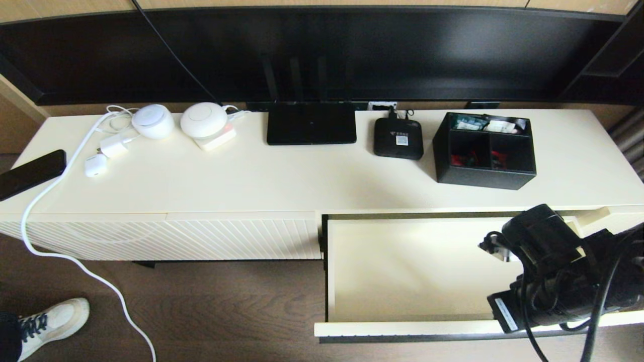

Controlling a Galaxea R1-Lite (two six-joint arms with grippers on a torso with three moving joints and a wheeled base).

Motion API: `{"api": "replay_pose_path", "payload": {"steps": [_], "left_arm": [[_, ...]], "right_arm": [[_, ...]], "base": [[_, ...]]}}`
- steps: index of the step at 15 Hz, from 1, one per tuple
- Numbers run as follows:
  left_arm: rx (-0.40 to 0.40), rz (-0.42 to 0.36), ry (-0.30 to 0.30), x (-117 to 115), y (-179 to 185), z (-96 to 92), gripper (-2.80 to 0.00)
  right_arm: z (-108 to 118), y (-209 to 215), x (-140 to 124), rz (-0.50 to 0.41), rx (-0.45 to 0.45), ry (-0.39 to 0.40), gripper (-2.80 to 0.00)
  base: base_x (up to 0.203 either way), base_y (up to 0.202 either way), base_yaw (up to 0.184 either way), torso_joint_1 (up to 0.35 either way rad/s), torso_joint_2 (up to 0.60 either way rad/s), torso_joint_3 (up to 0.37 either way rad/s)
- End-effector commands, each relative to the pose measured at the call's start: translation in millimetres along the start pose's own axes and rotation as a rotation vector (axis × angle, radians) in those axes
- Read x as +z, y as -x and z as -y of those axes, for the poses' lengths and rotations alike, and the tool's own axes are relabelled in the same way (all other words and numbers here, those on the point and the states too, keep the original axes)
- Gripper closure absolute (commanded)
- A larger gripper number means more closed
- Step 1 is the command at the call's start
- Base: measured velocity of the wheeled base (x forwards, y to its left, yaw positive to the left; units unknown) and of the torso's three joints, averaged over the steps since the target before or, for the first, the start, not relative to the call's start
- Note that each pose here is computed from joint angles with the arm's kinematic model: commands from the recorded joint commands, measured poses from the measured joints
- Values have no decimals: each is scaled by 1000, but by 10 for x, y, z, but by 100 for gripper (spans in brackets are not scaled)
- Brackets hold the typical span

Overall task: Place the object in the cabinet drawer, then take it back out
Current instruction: Open the drawer, then put the storage box in the drawer

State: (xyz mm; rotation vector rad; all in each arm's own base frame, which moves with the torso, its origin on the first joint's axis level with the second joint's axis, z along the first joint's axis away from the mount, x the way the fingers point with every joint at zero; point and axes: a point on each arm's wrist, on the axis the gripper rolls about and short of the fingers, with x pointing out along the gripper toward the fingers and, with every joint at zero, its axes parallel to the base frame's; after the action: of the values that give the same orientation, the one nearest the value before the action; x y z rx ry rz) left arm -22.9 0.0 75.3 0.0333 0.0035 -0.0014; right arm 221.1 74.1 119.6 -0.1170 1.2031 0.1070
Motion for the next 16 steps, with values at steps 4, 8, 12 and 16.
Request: {"api": "replay_pose_path", "payload": {"steps": [4, 8, 12, 16], "left_arm": [[0, -1, 0, 2, -1, 0, 0], [0, 0, 0, 1, 0, 0, 0], [0, -2, 0, -1, -2, 0, 0], [0, -1, 0, 2, -1, 0, 0]], "right_arm": [[38, 110, -200, 19, 1, 6, 0], [33, 168, -116, 79, 4, -9, 0], [116, 635, 111, 378, -96, -58, 0], [159, 1266, 266, 523, -102, -72, 0]], "base": [[0, 0, 0, 0, 0, 0], [0, 0, 0, 0, 0, 0], [0, 0, 0, 0, 0, 0], [0, 0, 0, 0, 0, 0]]}}
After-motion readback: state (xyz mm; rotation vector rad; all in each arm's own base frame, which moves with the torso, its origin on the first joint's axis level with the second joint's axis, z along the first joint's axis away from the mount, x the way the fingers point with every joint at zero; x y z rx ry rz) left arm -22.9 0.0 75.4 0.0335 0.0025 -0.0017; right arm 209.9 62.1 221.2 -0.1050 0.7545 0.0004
